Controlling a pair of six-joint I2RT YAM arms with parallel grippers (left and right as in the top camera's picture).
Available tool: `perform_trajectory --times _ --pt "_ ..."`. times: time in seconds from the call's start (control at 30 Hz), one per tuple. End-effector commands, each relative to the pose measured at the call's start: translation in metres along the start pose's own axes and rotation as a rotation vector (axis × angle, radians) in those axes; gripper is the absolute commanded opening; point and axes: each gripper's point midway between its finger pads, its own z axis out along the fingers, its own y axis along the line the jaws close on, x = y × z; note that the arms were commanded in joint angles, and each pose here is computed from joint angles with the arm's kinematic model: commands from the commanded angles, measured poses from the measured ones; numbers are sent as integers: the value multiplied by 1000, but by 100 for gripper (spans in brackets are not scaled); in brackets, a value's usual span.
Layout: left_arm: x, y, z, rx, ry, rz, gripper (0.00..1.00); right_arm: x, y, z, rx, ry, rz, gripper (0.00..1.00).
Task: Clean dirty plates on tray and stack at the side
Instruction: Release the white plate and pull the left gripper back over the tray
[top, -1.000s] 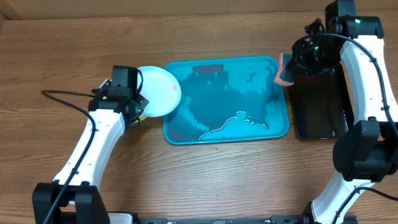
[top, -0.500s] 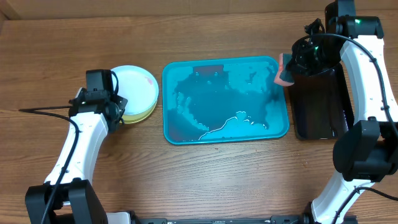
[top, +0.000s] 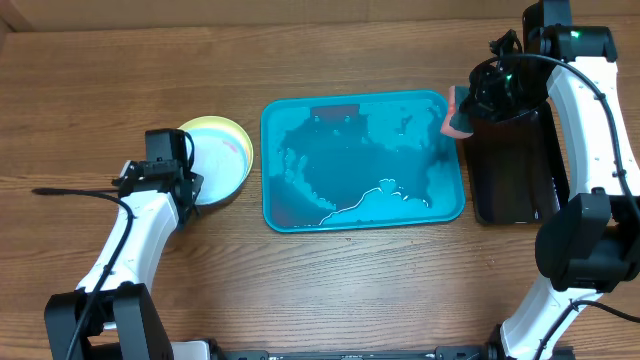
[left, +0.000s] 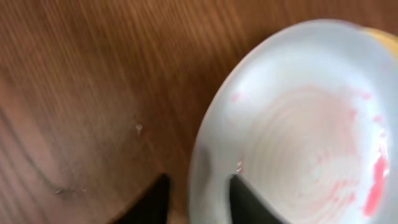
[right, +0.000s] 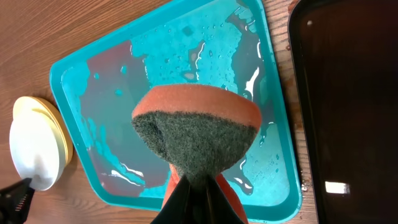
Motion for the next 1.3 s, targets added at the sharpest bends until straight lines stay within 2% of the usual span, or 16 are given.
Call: perform_trajectory --times 0.0,0.1,0.23,0.5,0.6,0.7,0.8,0.97,1.07,1.27 --pt "-8 -10 -6 50 -39 118 45 -1 2 -1 -3 -6 -10 5" --pt "-6 -25 -9 115 -24 193 51 -1 2 -1 -3 -6 -10 5" --pt "-4 -45 -16 193 -15 276 52 -1 2 -1 -3 -5 -10 6" --pt "4 -41 -16 184 -1 474 51 1 1 -1 -1 2 -11 6" --pt "9 -51 -19 236 23 507 50 1 1 -1 -1 2 -10 6" --pt "15 -74 -34 348 58 590 46 0 2 -1 -2 0 -11 5" --pt "18 -100 -60 426 46 709 52 0 2 -1 -2 0 -11 4" --pt "37 -133 -99 490 10 850 56 -2 -3 -7 -1 -15 2 4" --pt "63 -145 -114 539 18 911 60 -9 -21 -20 34 -54 33 4" --pt "104 -152 -128 583 47 1005 69 -15 -102 -47 325 -118 154 4"
